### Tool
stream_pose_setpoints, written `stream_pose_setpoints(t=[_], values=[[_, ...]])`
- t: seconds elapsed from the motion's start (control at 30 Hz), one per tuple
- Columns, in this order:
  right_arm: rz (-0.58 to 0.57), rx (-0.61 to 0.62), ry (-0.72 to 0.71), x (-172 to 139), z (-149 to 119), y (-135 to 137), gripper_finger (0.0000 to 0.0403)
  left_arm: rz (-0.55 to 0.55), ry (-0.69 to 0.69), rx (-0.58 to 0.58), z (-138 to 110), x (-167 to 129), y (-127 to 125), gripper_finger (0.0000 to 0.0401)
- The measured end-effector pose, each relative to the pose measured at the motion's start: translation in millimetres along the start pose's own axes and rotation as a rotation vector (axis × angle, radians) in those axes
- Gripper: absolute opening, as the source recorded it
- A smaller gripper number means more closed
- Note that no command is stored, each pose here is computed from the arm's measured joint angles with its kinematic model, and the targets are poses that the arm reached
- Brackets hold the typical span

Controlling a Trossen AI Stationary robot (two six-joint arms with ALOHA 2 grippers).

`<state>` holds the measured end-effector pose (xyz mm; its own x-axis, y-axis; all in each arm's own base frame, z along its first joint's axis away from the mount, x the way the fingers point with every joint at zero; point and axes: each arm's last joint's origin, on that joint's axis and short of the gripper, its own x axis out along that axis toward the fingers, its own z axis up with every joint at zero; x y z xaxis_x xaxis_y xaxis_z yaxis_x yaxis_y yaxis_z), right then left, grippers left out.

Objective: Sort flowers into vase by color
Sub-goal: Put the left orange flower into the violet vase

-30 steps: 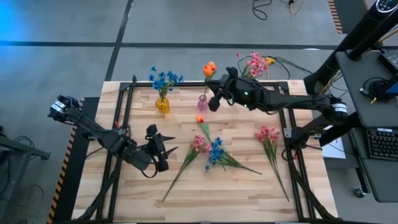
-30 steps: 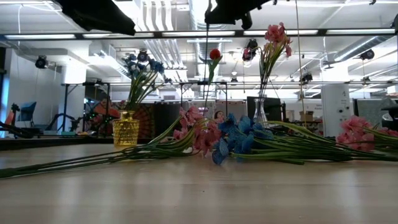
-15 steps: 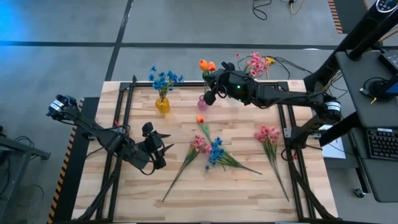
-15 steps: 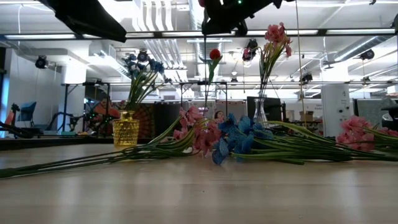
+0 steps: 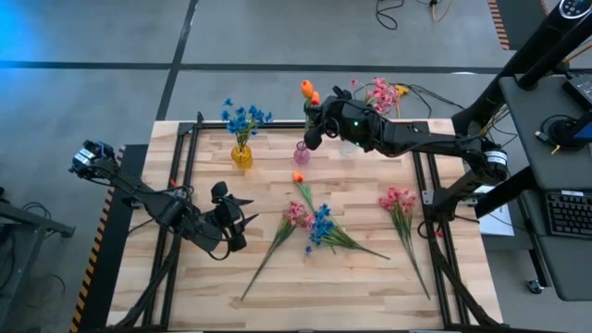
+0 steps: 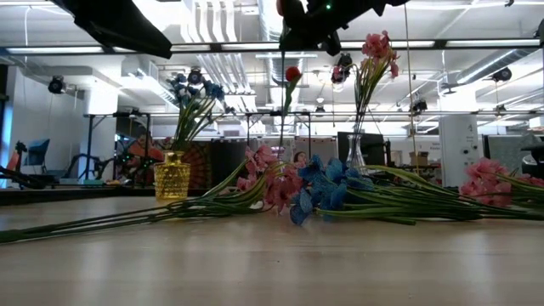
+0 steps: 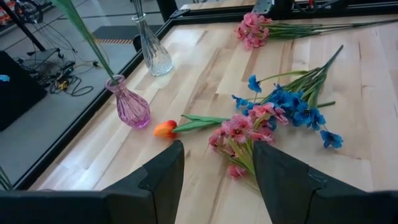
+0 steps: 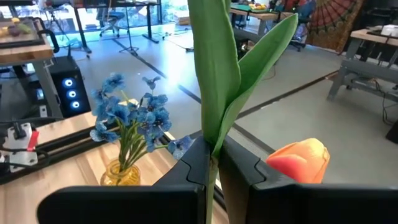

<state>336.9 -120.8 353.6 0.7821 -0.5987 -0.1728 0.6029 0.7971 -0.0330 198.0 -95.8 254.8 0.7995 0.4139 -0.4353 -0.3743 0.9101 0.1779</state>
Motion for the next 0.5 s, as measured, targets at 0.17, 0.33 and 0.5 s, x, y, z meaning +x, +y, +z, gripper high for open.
stream_pose_setpoints(t=[0.17,0.33,0.5], values=[[0.000,0.011,-0.010,-2,4,0,0.0018,0.001,0.002,0.002,0,0,0,0.0173],[0.002,0.026,-0.013,-5,15,-1,0.0018,0.003,0.007,0.009,-1,0,0,0.0173],[0.020,0.032,-0.007,-5,15,1,0.0018,0.004,0.009,0.012,-1,0,1,0.0173]])
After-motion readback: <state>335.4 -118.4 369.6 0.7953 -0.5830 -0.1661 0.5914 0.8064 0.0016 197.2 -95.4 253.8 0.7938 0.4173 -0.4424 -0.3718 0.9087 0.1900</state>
